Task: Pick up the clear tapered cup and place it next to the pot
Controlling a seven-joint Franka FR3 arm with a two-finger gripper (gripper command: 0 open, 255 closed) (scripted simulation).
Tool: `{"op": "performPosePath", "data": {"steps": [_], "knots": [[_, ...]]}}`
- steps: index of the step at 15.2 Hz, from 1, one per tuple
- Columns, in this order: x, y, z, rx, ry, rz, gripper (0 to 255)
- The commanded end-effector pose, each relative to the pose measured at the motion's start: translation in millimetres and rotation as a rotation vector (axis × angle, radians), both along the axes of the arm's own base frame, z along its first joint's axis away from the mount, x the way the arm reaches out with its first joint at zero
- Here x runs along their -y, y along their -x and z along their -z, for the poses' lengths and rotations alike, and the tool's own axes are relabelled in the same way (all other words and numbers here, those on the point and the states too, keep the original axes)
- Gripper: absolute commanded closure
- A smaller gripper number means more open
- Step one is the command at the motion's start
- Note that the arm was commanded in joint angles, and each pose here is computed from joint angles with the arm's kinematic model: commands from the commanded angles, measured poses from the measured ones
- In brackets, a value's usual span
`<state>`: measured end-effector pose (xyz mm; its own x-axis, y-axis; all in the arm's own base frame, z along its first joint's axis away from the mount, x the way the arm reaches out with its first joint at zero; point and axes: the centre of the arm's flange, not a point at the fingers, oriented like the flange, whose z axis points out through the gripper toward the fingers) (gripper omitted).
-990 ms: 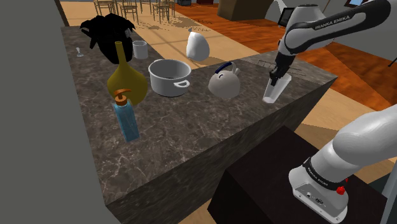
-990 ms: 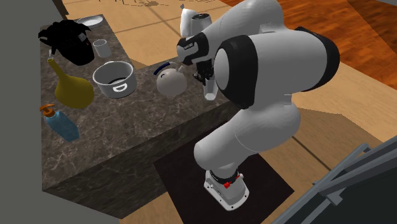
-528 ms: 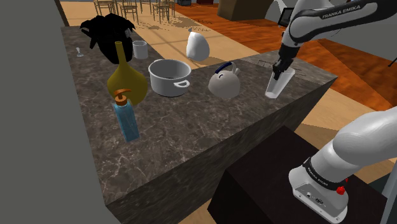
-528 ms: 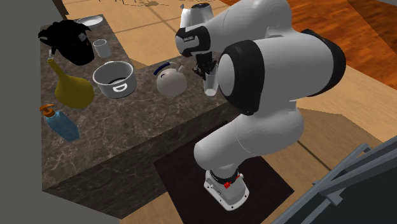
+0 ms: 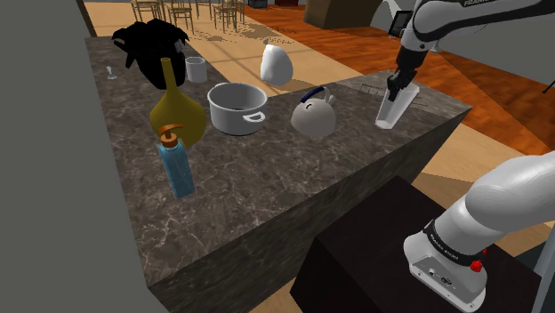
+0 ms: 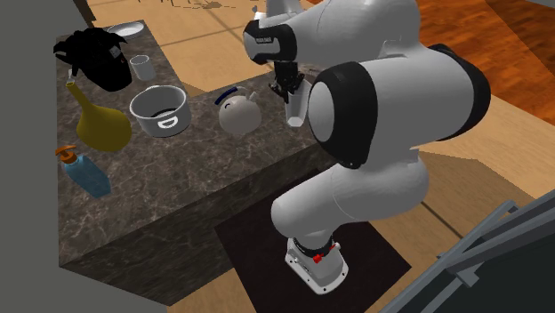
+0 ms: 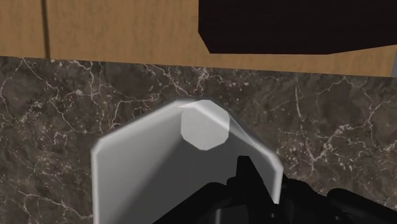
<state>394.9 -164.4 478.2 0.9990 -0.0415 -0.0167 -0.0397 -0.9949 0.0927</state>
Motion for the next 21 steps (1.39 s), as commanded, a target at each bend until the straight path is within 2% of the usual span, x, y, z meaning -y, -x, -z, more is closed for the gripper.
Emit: {"op": "performPosePath", "data": {"steps": [1,21], "knots": [[-1,-1,-10,0.000,0.000,0.000,255],[-1,-1,-116,0.000,0.000,0.000,255]]}}
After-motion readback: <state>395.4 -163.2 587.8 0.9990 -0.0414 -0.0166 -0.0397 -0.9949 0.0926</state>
